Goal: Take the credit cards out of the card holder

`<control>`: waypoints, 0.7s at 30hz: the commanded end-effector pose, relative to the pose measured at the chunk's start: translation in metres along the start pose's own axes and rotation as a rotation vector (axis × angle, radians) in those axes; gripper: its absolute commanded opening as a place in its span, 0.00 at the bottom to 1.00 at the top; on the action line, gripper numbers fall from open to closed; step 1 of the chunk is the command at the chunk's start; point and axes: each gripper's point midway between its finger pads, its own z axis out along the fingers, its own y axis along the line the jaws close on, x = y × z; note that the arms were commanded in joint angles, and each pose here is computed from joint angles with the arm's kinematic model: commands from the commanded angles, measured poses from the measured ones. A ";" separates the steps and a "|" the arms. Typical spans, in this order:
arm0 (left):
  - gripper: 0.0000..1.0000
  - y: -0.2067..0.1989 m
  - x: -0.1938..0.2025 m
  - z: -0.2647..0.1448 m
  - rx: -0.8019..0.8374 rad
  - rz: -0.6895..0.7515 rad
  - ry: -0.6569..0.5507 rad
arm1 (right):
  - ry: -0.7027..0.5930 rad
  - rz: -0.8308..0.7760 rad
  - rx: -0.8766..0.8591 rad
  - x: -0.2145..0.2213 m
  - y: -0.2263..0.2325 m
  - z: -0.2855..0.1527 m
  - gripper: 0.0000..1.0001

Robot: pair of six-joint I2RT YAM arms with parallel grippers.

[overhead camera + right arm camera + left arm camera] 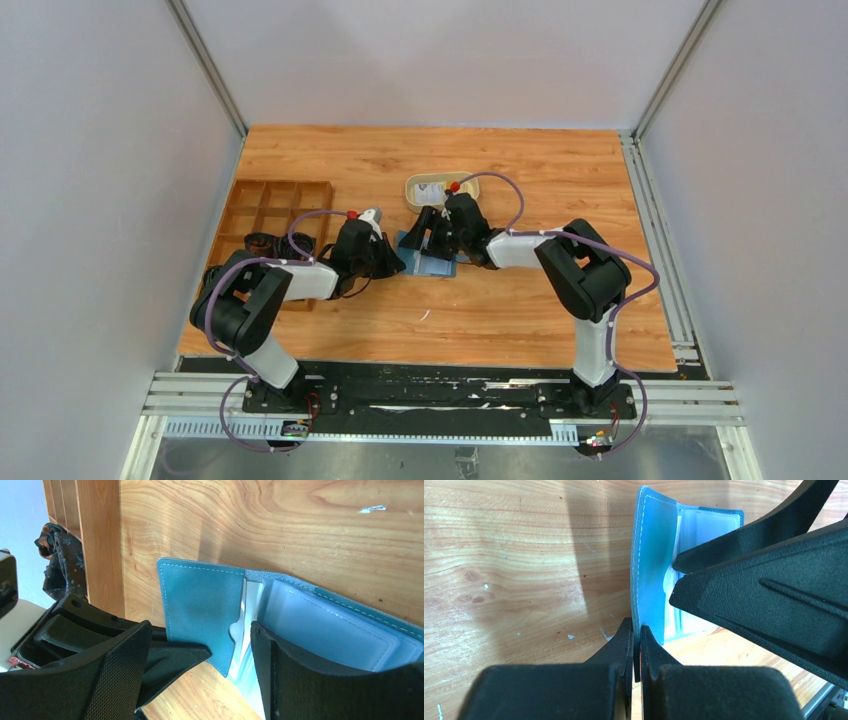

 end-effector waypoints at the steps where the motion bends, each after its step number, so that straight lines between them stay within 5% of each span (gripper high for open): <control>1: 0.00 0.070 0.080 -0.022 -0.257 -0.019 0.253 | 0.080 0.116 0.217 0.034 -0.058 0.003 0.77; 21: 0.00 0.033 0.065 -0.025 -0.106 -0.082 0.219 | 0.164 0.239 -0.056 0.050 -0.017 0.008 0.77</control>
